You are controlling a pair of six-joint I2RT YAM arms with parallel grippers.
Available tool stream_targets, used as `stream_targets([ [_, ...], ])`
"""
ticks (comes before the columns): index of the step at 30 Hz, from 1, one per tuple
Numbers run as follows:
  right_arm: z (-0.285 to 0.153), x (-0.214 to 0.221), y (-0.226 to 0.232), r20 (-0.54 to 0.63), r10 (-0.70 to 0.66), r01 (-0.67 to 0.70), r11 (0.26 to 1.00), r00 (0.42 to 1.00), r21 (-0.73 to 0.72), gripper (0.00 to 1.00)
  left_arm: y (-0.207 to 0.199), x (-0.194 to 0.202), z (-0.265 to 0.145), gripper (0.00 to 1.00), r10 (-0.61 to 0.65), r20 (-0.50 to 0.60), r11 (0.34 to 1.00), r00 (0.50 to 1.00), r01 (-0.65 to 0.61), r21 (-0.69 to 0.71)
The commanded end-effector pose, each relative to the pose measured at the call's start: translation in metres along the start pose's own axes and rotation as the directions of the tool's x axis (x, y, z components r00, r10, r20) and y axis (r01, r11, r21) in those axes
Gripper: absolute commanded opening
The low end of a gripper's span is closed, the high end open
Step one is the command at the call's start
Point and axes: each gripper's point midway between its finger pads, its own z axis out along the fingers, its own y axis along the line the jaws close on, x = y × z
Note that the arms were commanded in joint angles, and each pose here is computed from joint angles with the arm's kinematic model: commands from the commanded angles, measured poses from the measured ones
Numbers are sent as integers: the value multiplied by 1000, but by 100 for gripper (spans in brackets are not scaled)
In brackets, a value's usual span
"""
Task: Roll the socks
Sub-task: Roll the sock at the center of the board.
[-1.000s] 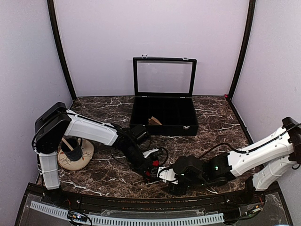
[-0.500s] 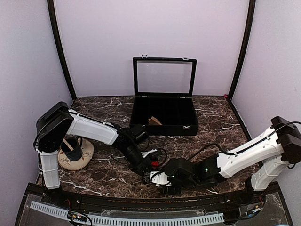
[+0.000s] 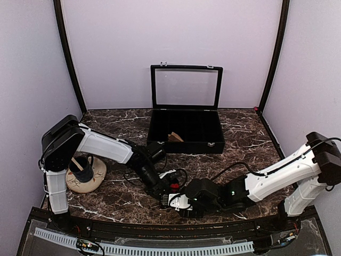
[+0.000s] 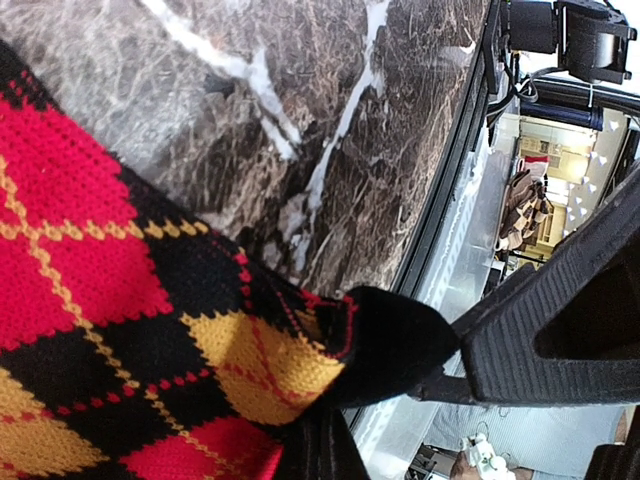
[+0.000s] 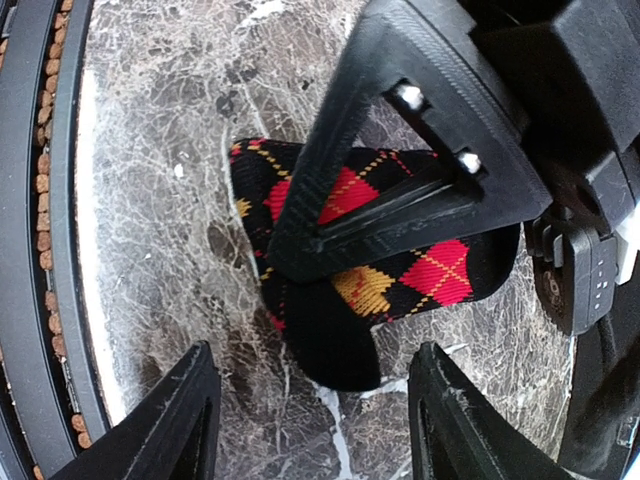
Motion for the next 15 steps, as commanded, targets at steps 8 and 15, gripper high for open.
stream_targets([
  [8,-4,-24,18,63,-52,54,998,997,-42,49,3,9,-3,0,-36,-30,998,999,38,58],
  [15,5,-20,26,44,-68,71,996,997,-61,46,2,11,-3,0,-51,-41,995,998,55,87],
])
